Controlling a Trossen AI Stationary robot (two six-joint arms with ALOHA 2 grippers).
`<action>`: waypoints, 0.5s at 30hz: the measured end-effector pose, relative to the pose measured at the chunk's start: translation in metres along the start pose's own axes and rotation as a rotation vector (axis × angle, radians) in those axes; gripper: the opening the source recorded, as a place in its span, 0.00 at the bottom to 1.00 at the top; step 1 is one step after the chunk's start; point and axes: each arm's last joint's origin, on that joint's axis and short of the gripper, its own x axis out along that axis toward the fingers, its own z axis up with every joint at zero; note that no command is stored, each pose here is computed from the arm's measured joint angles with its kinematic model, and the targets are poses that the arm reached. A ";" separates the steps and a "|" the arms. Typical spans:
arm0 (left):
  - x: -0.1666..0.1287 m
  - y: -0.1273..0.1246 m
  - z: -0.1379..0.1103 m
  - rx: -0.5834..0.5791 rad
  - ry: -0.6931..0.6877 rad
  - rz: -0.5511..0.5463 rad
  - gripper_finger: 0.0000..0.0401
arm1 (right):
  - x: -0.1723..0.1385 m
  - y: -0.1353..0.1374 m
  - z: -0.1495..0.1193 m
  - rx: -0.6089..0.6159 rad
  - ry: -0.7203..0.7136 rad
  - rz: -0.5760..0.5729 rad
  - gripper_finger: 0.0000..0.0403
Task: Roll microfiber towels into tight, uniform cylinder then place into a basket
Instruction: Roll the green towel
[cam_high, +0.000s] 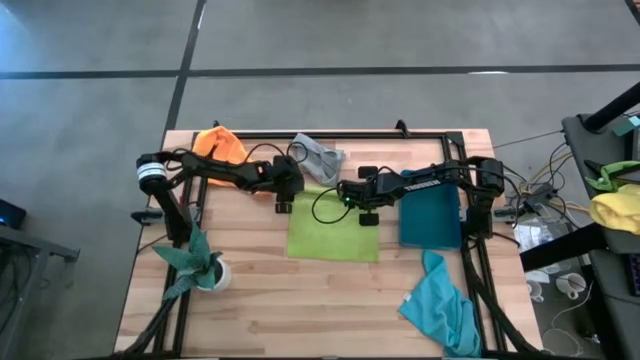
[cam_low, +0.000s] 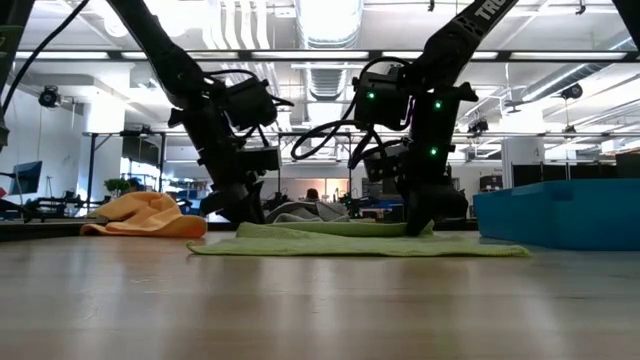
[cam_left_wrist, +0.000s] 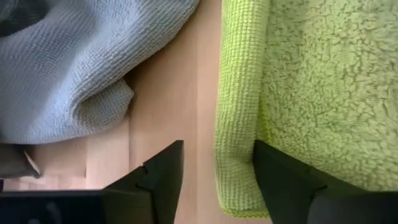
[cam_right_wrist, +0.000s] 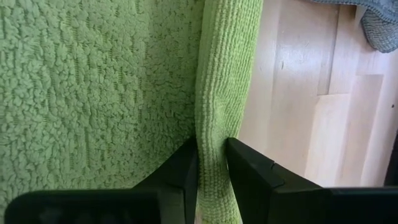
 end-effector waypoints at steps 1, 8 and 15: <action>0.000 0.000 0.000 0.011 0.001 -0.001 0.45 | 0.000 0.000 0.000 0.001 -0.002 0.004 0.19; -0.001 -0.001 0.000 0.113 0.012 -0.031 0.16 | -0.001 0.000 0.000 0.003 -0.006 0.004 0.19; -0.013 0.011 0.015 0.129 -0.004 0.044 0.02 | -0.006 -0.002 0.000 0.006 -0.022 0.013 0.20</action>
